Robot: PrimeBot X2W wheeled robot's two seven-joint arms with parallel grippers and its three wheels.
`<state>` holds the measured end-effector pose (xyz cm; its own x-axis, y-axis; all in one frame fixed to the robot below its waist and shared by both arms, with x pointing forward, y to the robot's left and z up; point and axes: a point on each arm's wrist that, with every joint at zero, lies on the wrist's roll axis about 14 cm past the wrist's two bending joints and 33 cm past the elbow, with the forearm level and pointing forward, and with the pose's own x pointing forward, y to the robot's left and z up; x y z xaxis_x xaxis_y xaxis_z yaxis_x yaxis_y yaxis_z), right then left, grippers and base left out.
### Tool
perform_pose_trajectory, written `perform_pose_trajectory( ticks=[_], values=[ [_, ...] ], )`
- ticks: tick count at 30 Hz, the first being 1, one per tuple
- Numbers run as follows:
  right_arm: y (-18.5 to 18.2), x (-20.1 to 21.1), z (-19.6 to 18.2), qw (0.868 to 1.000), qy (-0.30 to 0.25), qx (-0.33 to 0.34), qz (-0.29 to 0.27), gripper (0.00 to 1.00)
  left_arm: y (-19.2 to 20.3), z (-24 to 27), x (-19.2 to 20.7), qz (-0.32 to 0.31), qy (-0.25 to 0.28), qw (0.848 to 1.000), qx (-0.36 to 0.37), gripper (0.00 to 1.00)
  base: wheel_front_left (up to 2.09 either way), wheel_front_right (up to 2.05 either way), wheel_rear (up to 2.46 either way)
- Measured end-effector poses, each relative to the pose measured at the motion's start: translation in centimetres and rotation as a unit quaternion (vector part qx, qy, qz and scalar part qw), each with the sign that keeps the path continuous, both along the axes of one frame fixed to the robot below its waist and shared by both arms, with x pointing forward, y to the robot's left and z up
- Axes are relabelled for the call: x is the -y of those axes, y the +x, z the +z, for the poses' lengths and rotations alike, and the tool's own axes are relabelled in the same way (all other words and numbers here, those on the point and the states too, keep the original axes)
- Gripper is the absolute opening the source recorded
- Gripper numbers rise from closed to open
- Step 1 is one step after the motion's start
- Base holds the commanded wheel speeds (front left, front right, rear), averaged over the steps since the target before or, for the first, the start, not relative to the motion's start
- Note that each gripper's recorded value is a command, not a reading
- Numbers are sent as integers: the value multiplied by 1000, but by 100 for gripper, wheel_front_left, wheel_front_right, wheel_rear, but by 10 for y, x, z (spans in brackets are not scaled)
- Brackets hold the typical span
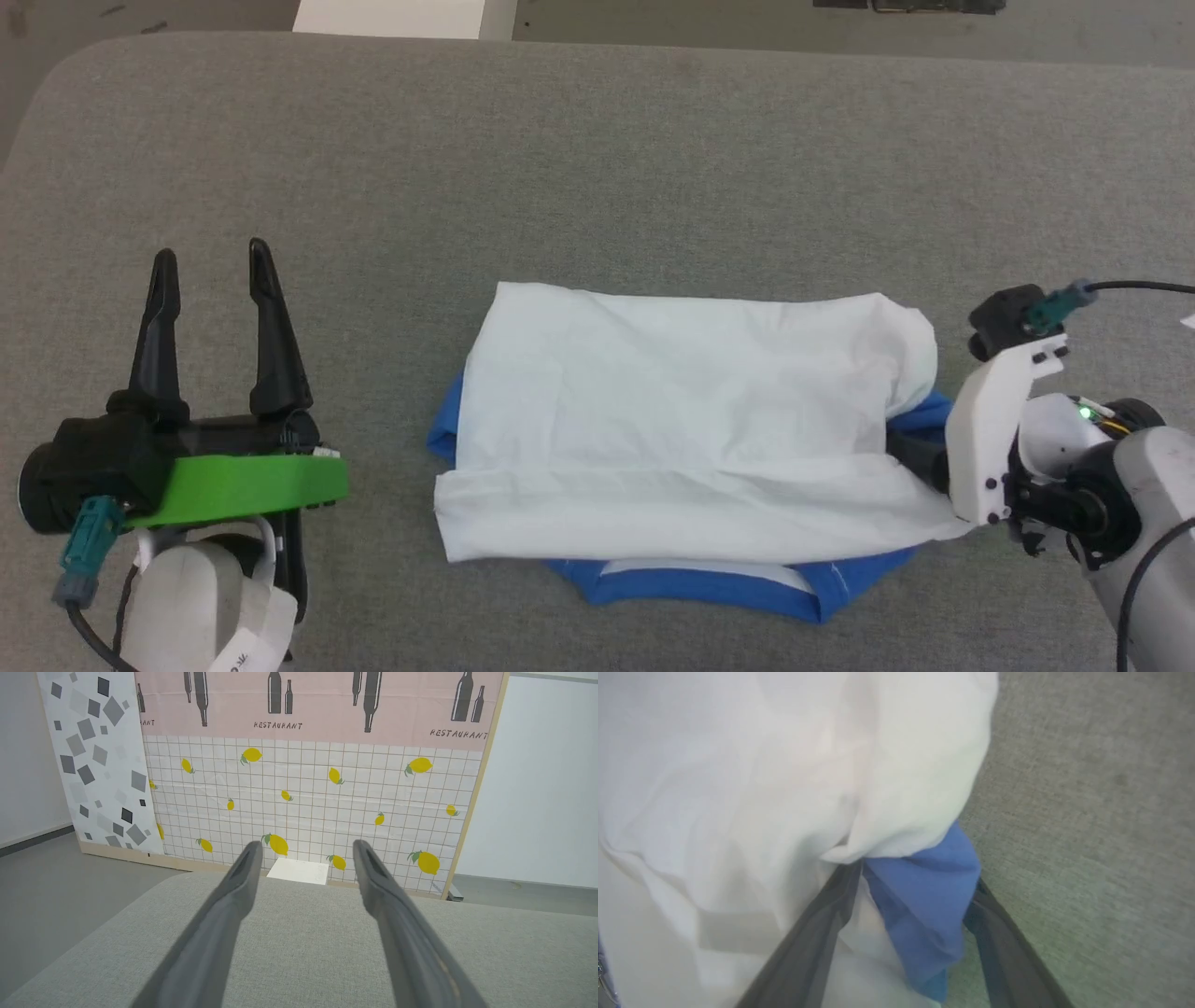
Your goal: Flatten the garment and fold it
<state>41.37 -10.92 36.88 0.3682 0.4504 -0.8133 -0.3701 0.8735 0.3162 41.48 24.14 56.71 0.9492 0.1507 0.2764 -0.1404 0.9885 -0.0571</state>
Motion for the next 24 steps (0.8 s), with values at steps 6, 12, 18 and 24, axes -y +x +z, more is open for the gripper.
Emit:
perform_pose_trajectory(
  ticks=[6, 12, 18, 24],
  values=[
    [0, -2, 0, 1000, -8, -4, 12, 0, -4, 1, -3, 1, -6, 1000, 3, 100, 0, 0, 0],
    [4, 6, 7, 1000, -2, 11, -13, 0, -12, -1, -3, 1, -9, 1000, 0, 100, 0, 0, 0],
    [0, 55, 13, 997, -31, 17, -66, 0, -20, 3, 0, -4, -7, 1000, 4, 100, 0, 0, 0],
    [-4, 128, 23, 986, -91, 22, -136, 0, -25, 4, 3, -9, -11, 1000, 6, 100, 0, 0, 0]
  ],
)
